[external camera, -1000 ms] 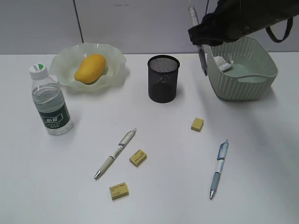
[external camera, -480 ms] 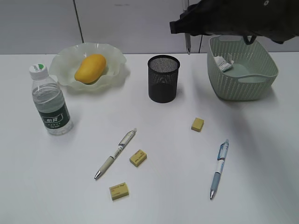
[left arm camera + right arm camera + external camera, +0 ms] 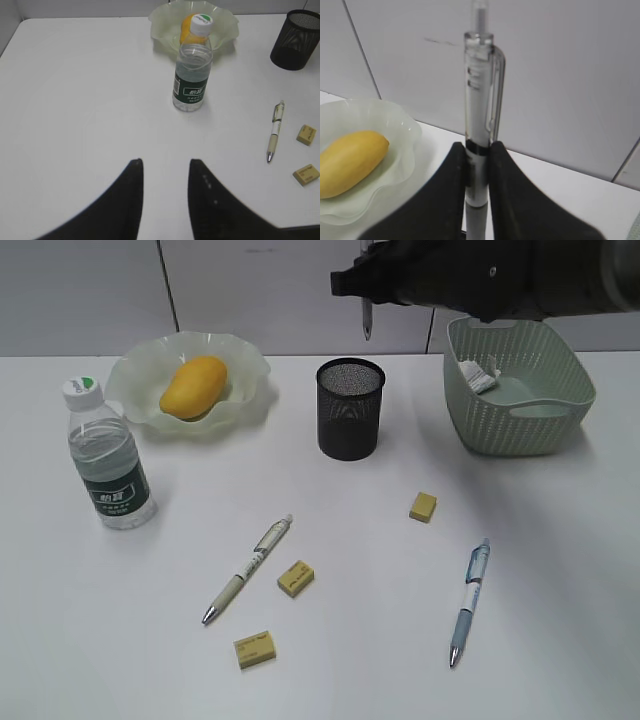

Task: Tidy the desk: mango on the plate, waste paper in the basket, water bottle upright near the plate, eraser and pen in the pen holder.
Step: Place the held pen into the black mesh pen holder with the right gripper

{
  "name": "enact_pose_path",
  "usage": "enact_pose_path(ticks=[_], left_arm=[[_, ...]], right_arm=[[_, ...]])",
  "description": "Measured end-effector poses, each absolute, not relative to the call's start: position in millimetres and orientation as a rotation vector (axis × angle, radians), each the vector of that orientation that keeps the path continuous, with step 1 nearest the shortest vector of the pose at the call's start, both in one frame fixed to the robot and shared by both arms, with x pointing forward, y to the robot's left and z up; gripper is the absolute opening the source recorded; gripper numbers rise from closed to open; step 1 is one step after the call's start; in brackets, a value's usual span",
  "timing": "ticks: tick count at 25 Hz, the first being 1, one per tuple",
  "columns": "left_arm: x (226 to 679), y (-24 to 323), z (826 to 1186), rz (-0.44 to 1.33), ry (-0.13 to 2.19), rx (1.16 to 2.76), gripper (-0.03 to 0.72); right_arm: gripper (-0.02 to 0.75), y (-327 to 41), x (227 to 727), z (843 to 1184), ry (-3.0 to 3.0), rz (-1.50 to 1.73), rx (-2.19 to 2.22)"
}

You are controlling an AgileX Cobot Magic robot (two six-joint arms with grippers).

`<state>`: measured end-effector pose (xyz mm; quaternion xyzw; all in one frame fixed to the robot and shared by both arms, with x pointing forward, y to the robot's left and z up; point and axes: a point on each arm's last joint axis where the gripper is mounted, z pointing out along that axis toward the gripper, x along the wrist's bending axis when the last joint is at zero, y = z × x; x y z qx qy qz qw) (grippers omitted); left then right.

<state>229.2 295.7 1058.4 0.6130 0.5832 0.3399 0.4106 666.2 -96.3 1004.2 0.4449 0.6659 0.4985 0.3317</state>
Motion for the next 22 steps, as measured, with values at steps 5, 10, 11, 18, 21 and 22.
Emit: enact_pose_path(ticks=[5, 10, 11, 18, 21, 22], left_arm=[[229.2, 295.7, 1058.4, 0.856, 1.468, 1.543, 0.239], [229.2, 295.7, 1058.4, 0.856, 1.468, 1.543, 0.239], [229.2, 295.7, 1058.4, 0.856, 1.468, 1.543, 0.239], [229.2, 295.7, 1058.4, 0.856, 1.468, 1.543, 0.239], [229.2, 295.7, 1058.4, 0.856, 1.468, 1.543, 0.239], [229.2, 295.7, 1058.4, 0.856, 1.468, 1.543, 0.239]], right_arm=[[0.113, -90.0, 673.3, 987.9, 1.752, 1.335, 1.160], [0.113, -87.8, 674.8, 978.3, 1.773, 1.333, 1.140], [0.113, -87.4, 675.0, 976.9, 1.776, 1.333, 1.134], [0.113, -84.6, 675.8, 967.6, 1.802, 1.341, 1.115], [0.113, -83.7, 675.7, 967.0, 1.805, 1.353, 1.111], [0.113, -83.7, 674.8, 965.8, 1.802, 1.362, 1.112]])
